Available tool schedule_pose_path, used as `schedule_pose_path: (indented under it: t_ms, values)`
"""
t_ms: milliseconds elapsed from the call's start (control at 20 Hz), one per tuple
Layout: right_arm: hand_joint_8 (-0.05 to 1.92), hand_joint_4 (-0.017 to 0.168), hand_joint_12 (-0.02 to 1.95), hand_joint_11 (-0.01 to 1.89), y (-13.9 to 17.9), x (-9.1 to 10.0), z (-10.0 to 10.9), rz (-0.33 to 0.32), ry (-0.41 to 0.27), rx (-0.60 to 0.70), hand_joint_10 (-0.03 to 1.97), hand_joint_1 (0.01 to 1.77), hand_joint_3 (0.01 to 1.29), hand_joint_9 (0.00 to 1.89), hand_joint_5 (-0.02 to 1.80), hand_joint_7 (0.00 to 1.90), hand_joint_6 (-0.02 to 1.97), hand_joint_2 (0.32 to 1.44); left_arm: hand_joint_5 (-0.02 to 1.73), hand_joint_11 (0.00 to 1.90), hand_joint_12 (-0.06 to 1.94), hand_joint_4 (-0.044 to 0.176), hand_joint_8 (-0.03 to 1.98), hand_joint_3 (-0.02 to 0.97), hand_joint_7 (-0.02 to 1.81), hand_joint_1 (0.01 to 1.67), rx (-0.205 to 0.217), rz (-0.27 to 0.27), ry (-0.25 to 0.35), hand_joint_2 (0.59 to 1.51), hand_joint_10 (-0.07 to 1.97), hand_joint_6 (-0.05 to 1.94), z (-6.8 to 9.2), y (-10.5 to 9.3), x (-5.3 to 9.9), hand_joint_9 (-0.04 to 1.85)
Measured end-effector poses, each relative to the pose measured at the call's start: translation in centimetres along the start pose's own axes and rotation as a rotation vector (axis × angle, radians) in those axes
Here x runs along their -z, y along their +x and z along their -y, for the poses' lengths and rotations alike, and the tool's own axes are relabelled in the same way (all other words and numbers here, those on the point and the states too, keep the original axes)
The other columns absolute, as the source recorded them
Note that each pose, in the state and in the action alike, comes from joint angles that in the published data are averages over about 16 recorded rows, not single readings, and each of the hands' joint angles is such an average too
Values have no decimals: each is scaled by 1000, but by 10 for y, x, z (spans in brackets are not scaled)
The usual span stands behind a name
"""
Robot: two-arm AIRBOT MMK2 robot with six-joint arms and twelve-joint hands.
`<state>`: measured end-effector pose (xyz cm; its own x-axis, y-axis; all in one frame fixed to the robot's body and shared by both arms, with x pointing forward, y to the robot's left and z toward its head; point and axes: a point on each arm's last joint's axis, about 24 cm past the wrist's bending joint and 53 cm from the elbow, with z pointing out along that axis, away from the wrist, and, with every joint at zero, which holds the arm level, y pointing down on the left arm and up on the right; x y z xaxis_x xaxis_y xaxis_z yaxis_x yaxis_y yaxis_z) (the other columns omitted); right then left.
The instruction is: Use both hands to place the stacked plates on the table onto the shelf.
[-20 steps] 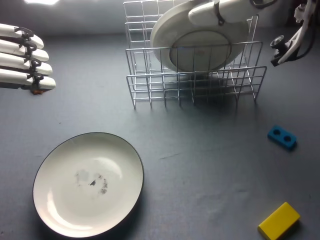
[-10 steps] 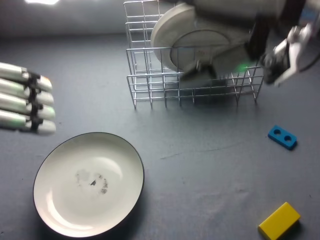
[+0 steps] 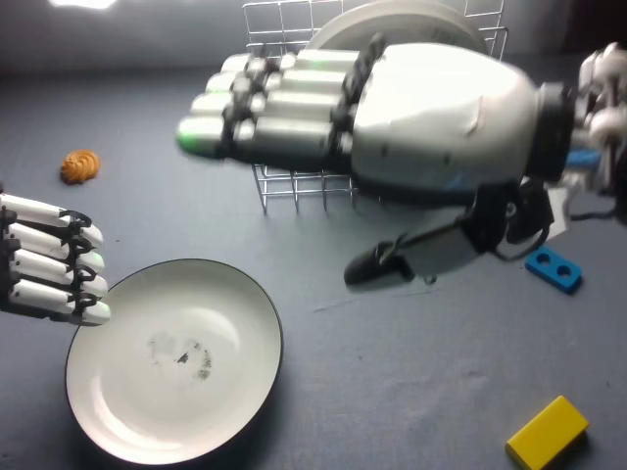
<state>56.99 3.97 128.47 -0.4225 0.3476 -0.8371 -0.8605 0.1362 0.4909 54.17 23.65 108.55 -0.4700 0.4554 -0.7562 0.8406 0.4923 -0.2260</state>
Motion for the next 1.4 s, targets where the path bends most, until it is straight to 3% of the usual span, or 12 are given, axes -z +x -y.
schedule_pose_path:
  t_ms: [300,850,1100,1400]
  values:
    - [12,-2,0,21,25,-3,-3,-39,-10,27,8,1175,11,22,21,21,4,906,283,52,406,7,-3,18,291,15,60,-2,-44,1145,10,10,-3,7,-11,268]
    - [11,-3,0,22,38,-7,-4,-57,-15,42,8,1169,11,22,20,20,4,915,239,20,371,6,-3,17,241,17,99,-4,-44,1132,12,10,4,13,-29,209]
    - [12,-3,0,22,39,-8,-5,-58,-17,43,7,1166,11,22,20,20,4,918,239,21,354,6,-2,17,239,16,130,-10,-86,1128,8,10,-7,21,-37,195]
    - [12,-3,0,22,43,-7,-5,-67,-18,47,7,1165,11,21,21,21,4,923,248,22,367,4,-3,18,248,16,200,-28,-179,1129,-9,0,-31,39,-36,189]
